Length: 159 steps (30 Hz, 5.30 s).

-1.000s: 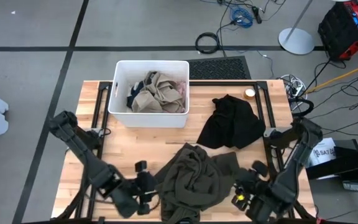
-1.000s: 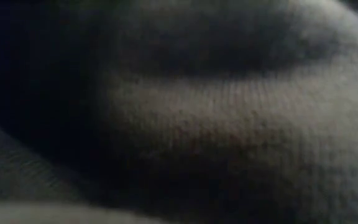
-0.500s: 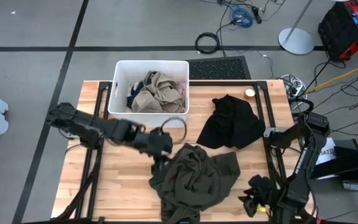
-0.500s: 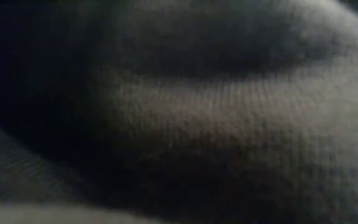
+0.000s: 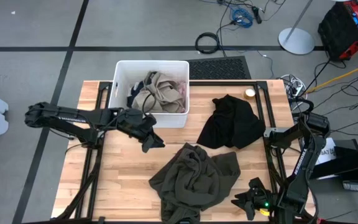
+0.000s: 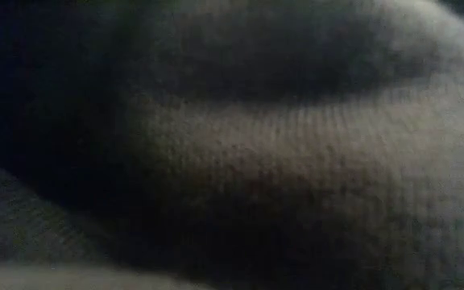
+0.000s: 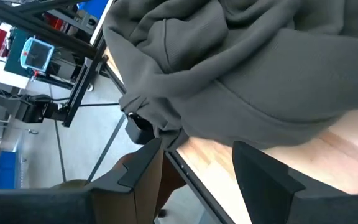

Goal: Sort clothes
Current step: Put the black hoodie into the white laundry bin

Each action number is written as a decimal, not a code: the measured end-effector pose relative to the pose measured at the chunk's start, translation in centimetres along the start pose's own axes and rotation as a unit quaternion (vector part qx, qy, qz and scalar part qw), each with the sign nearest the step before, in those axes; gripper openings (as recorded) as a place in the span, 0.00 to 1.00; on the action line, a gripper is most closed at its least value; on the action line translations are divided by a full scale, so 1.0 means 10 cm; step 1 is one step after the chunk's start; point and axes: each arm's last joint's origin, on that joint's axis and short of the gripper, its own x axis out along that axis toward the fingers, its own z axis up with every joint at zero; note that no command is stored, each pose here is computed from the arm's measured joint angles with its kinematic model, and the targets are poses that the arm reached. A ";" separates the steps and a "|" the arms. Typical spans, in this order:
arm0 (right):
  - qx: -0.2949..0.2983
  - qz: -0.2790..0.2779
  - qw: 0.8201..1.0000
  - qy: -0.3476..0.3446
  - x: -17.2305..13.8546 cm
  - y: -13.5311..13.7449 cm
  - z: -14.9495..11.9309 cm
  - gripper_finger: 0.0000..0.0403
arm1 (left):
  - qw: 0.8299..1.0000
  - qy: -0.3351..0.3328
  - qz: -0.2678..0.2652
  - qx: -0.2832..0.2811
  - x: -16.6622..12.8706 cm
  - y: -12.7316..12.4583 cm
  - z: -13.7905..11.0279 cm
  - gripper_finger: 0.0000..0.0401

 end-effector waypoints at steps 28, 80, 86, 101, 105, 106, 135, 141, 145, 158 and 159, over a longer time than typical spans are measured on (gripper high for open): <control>-0.018 -0.035 0.996 0.077 0.30 0.17 0.16 0.77 | 0.996 0.008 0.055 -0.076 0.26 0.22 -0.35 0.63; -0.051 -0.099 0.994 -0.001 1.48 0.08 0.49 0.12 | 0.995 0.067 -0.069 -0.034 1.71 0.29 -0.89 0.07; -0.067 -0.029 0.996 -0.059 1.29 0.32 0.67 0.12 | 0.989 0.018 -0.146 0.003 1.53 -0.04 -0.75 0.05; -0.136 0.173 0.950 -0.223 0.69 1.05 1.60 0.12 | 0.957 -0.145 -0.249 0.042 0.56 -0.59 -0.28 0.05; -0.146 0.276 0.909 -0.275 0.50 1.23 2.07 0.12 | 0.931 -0.229 -0.281 0.035 0.10 -0.70 -0.11 0.04; -0.150 0.300 0.898 -0.283 0.48 1.24 2.19 0.12 | 0.923 -0.248 -0.291 0.035 0.00 -0.72 -0.07 0.04; -0.262 0.319 0.865 -0.285 1.13 1.10 5.86 0.12 | 0.887 -0.415 0.142 0.144 -1.93 -0.05 1.38 0.04; -0.264 0.271 0.885 -0.273 1.57 0.72 6.04 0.12 | 0.903 -0.352 0.216 0.119 -1.94 0.48 1.51 0.04; -0.260 0.251 0.907 -0.218 1.91 0.55 5.99 0.12 | 0.924 -0.255 0.270 0.087 -1.85 0.77 1.43 0.04; -0.335 0.064 0.940 -0.022 2.40 0.27 5.45 0.12 | 0.956 -0.061 0.284 0.031 -1.31 1.44 0.74 0.04; -0.341 0.054 0.938 -0.004 2.41 0.26 5.40 0.12 | 0.957 -0.048 0.286 0.031 -1.25 1.48 0.68 0.04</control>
